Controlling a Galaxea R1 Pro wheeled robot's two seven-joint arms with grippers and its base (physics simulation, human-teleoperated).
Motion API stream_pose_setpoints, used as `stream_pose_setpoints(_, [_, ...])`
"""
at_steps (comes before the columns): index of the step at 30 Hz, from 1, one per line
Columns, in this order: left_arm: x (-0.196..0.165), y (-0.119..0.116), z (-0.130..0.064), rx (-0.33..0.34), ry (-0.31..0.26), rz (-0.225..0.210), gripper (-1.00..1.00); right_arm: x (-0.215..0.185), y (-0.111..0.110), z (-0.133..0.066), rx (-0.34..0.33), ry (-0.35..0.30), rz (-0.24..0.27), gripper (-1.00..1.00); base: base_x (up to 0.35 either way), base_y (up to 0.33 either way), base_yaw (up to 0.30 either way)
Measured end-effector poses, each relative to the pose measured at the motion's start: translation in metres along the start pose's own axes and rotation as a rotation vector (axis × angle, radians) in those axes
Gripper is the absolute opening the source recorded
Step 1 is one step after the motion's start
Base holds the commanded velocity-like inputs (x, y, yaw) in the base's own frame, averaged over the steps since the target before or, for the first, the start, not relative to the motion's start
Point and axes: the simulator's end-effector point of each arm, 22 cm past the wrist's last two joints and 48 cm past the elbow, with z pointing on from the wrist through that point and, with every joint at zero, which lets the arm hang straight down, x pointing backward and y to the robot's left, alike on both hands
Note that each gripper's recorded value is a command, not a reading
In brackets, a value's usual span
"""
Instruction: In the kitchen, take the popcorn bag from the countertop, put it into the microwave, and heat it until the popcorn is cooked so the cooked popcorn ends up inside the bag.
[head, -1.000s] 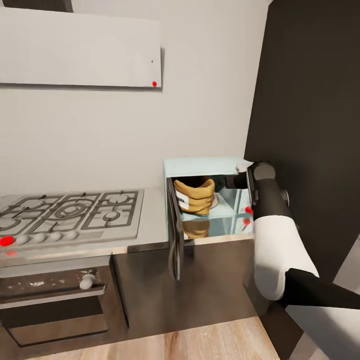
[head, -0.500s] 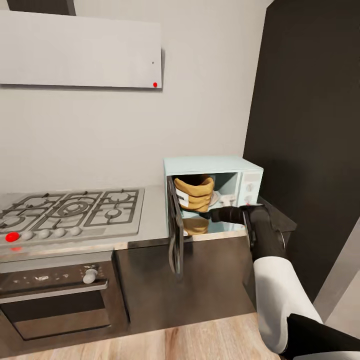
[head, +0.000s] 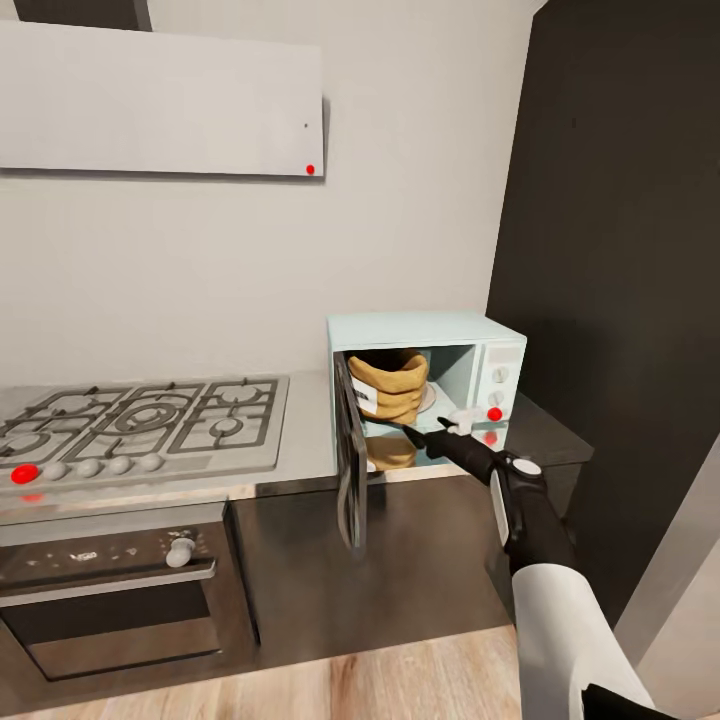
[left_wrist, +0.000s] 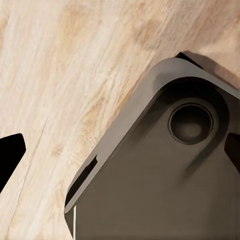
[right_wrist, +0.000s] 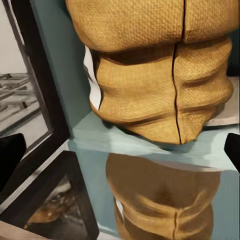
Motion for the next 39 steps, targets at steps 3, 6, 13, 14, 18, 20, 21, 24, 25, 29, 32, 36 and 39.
stream_pose_setpoints(3, [0.000,-0.001,0.000,0.001,0.000,-0.001,1.00,0.001,-0.005,0.000,0.025,0.001,-0.001,1.00,0.000,0.000,0.000])
stream_pose_setpoints(6, [0.000,0.000,0.000,0.001,0.000,0.002,1.00,0.000,-0.015,-0.001,0.070,0.001,-0.001,1.00,0.150,0.000,0.000])
stream_pose_setpoints(13, [0.000,0.000,0.000,0.002,0.000,0.010,1.00,0.010,-0.022,0.001,0.108,0.021,0.006,1.00,0.306,0.000,0.000])
stream_pose_setpoints(14, [0.000,0.000,0.000,0.002,-0.001,0.010,1.00,0.010,-0.022,0.001,0.108,0.021,0.006,1.00,0.321,0.000,0.000])
stream_pose_setpoints(18, [0.000,0.000,0.000,0.002,-0.001,0.010,1.00,0.012,-0.015,0.003,0.082,0.026,0.005,1.00,0.322,0.000,0.000])
stream_pose_setpoints(20, [0.000,0.000,0.000,0.002,-0.001,0.010,1.00,0.014,-0.012,0.003,0.069,0.031,0.007,1.00,0.322,0.000,0.000])
stream_pose_setpoints(21, [0.000,0.000,0.000,0.002,-0.001,0.010,1.00,0.015,-0.011,0.004,0.065,0.032,0.007,1.00,0.322,0.000,0.000])
stream_pose_setpoints(24, [0.000,0.000,0.000,0.002,-0.001,0.010,1.00,0.015,-0.010,0.004,0.062,0.033,0.007,1.00,0.322,0.000,0.000])
stream_pose_setpoints(25, [0.000,0.000,0.000,0.002,-0.002,0.009,1.00,0.015,-0.011,0.004,0.065,0.033,0.006,1.00,0.321,0.000,0.000])
stream_pose_setpoints(29, [0.000,0.000,0.000,0.002,-0.001,0.009,1.00,0.016,-0.017,0.004,0.092,0.037,0.001,1.00,0.118,0.000,0.000])
stream_pose_setpoints(32, [0.000,0.000,0.000,0.002,-0.002,0.009,1.00,0.016,-0.034,0.002,0.167,0.035,0.003,1.00,0.011,0.000,0.000])
stream_pose_setpoints(36, [0.000,0.000,0.000,0.001,-0.001,0.009,1.00,0.016,-0.043,0.000,0.210,0.033,0.006,1.00,0.001,0.000,0.000])
stream_pose_setpoints(39, [0.000,-0.002,0.000,0.004,-0.002,0.011,1.00,0.016,-0.042,0.000,0.206,0.033,0.007,1.00,-0.130,0.000,0.000])
